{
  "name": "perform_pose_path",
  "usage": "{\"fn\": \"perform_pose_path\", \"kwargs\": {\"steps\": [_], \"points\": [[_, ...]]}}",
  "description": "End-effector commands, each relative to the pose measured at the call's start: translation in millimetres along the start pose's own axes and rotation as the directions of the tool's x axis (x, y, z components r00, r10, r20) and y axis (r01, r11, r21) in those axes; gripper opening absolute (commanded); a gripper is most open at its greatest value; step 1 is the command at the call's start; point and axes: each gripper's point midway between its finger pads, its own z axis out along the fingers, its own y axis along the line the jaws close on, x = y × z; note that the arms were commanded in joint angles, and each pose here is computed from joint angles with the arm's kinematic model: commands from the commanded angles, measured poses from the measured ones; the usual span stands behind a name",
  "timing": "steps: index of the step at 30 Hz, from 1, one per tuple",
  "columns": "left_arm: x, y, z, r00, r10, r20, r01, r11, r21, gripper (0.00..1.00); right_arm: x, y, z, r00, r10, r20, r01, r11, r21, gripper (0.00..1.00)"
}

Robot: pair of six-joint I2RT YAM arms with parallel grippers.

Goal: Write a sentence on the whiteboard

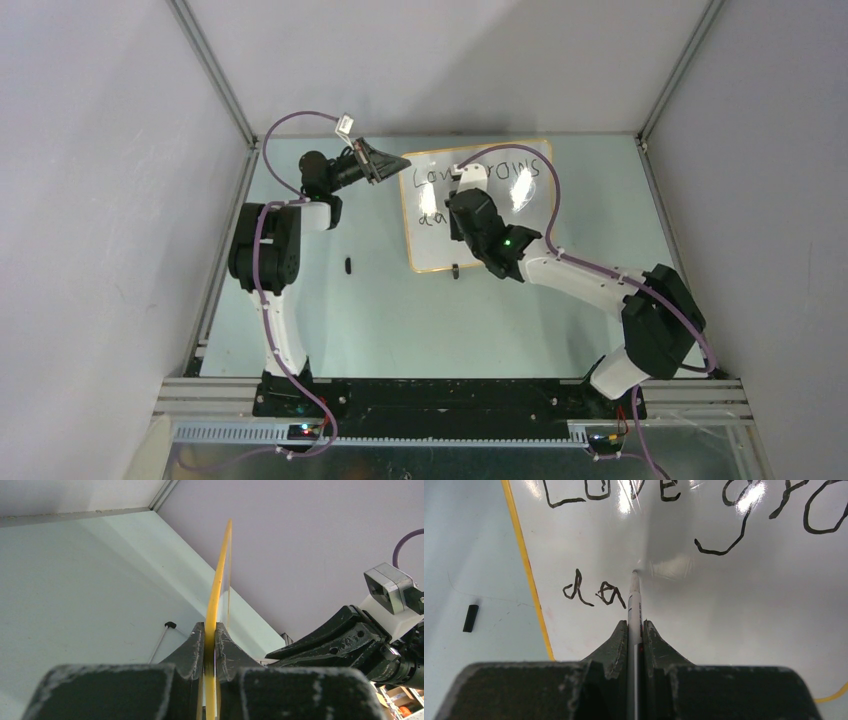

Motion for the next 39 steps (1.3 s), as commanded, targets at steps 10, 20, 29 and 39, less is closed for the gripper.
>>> {"fn": "perform_pose_path", "kwargs": {"steps": [10, 20, 29, 39], "points": [[-5.8, -26.9, 5.8, 0.998, 0.062, -0.006, -0.062, 0.997, 0.051, 0.0, -13.6, 6.9, 6.0, 1.0, 0.004, 0.012, -0.004, 1.0, 0.009, 0.0], [-6.3, -26.4, 5.4, 0.998, 0.062, -0.004, -0.062, 0.997, 0.049, 0.0, -12.2, -4.8, 0.0, 1.0, 0.005, 0.002, -0.006, 0.998, 0.062, 0.0], [-5.8, -26.9, 5.8, 0.998, 0.062, -0.005, -0.062, 0.997, 0.051, 0.0, -16.4, 8.0, 0.3, 1.0, -0.012, 0.024, 0.011, 1.0, 0.019, 0.0], [-6.3, -27.2, 5.4, 0.998, 0.064, -0.004, -0.063, 0.997, 0.05, 0.0, -17.6, -3.9, -1.5, 1.0, 0.014, 0.019, -0.015, 0.998, 0.056, 0.0]]}}
